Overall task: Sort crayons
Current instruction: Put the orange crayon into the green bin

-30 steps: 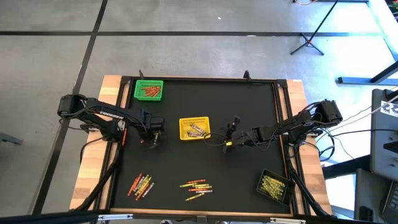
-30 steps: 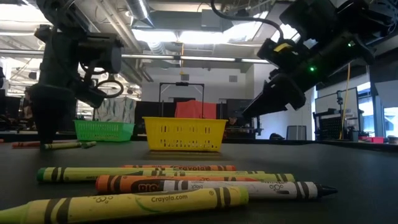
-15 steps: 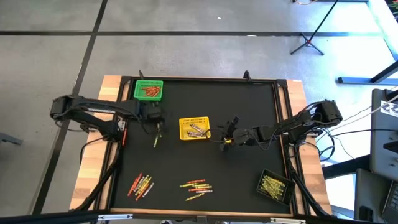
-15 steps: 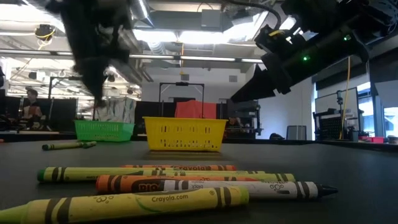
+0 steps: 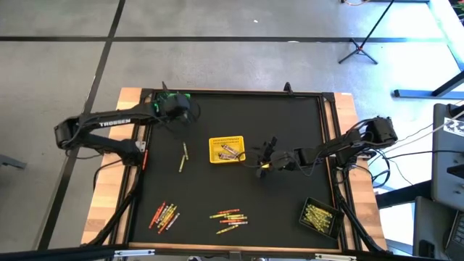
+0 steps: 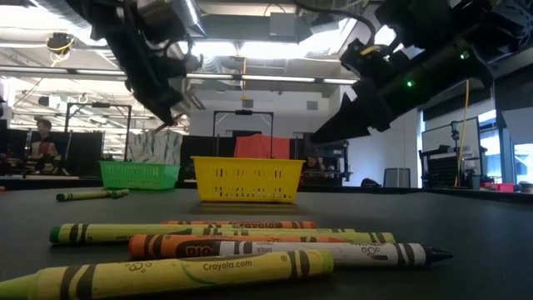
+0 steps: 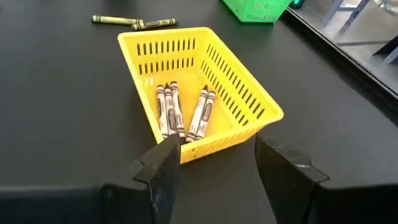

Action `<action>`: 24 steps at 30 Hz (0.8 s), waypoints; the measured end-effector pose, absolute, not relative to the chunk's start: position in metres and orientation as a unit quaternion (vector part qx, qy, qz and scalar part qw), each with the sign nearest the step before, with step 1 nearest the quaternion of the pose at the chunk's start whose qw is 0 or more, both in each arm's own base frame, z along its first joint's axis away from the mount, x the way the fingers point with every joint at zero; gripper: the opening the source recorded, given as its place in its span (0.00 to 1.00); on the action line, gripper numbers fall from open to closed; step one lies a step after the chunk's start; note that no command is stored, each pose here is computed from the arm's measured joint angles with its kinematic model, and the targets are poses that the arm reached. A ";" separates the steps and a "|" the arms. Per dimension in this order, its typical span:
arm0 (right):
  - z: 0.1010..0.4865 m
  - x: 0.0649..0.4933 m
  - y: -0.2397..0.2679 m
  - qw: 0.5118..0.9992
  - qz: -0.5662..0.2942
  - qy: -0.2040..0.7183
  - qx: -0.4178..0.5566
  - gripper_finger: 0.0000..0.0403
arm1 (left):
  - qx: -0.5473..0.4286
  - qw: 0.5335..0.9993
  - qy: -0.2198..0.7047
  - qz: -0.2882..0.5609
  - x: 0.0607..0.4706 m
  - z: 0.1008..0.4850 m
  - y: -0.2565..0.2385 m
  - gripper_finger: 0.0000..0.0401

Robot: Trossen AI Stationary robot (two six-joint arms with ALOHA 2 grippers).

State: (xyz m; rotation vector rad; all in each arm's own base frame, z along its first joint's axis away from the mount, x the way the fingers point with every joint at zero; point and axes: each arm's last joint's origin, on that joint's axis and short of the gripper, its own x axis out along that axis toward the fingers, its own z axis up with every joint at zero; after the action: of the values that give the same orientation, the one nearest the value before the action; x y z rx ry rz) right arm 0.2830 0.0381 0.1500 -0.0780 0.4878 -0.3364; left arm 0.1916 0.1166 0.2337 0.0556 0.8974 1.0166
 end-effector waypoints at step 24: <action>0.133 0.288 0.039 0.952 -0.160 0.258 -0.043 0.50 | 0.005 0.722 0.386 0.574 0.131 0.170 0.165 0.03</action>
State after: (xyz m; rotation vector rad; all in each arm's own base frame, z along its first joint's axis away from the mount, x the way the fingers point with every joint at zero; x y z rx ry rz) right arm 0.2877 0.0393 0.1329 -0.0874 0.5236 -0.3249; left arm 0.1305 0.1653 0.1697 0.0121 0.8531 1.2667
